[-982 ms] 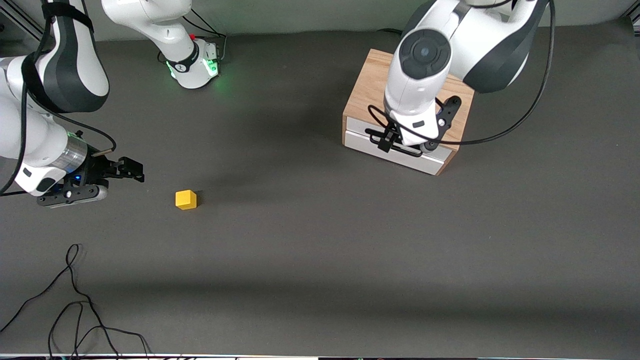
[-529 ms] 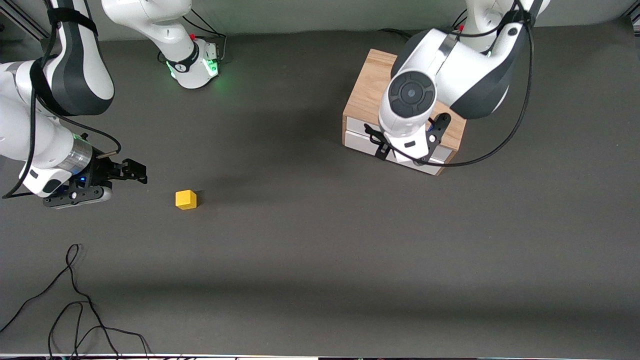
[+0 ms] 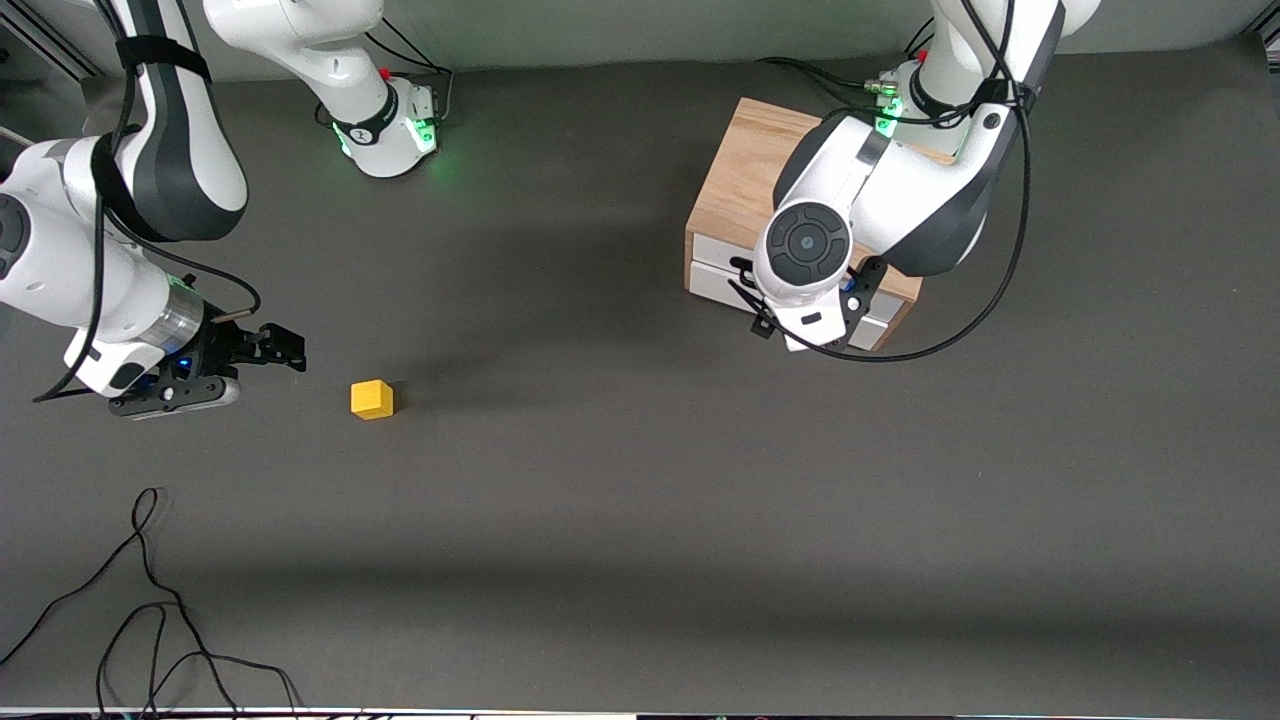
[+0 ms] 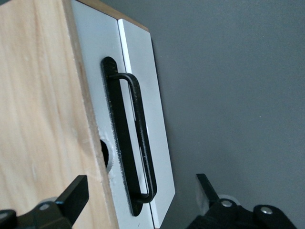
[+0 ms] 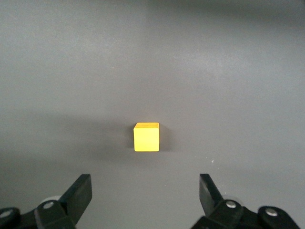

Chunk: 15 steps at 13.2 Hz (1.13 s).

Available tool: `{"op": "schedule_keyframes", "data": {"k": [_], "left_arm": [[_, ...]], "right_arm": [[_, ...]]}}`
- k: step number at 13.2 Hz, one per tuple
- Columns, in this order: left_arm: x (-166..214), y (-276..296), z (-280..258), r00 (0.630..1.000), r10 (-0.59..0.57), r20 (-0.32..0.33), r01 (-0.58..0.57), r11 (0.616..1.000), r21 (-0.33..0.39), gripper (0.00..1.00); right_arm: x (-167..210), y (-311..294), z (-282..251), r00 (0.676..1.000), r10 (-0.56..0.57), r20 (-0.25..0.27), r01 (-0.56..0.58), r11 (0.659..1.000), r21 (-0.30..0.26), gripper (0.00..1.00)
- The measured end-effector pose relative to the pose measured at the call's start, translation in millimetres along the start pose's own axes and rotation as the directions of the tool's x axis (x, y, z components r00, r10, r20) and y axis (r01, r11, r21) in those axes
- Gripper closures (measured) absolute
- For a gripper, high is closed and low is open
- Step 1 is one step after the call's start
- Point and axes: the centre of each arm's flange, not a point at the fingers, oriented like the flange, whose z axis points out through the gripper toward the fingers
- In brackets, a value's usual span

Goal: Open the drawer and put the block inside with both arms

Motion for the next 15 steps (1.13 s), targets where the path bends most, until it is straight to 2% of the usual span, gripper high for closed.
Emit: {"op": "schedule_keyframes", "data": {"k": [7, 10, 15], "left_arm": [[3.4, 3.9, 30.0, 1.0, -0.011, 0.0, 0.011, 1.0, -0.019, 0.0], [4.4, 5.9, 36.3, 0.999, -0.049, 0.002, 0.049, 0.998, -0.032, 0.0], [5.7, 11.5, 58.0, 0.997, -0.077, -0.002, 0.077, 0.997, -0.004, 0.0]], "right_arm": [[-4.5, -5.9, 21.5, 1.0, -0.01, -0.006, 0.01, 1.0, -0.002, 0.0], [-5.8, -5.8, 27.1, 1.0, -0.01, -0.011, 0.01, 1.0, -0.002, 0.0], [-4.7, -5.8, 27.7, 1.0, -0.01, -0.025, 0.01, 1.0, -0.004, 0.0]]}}
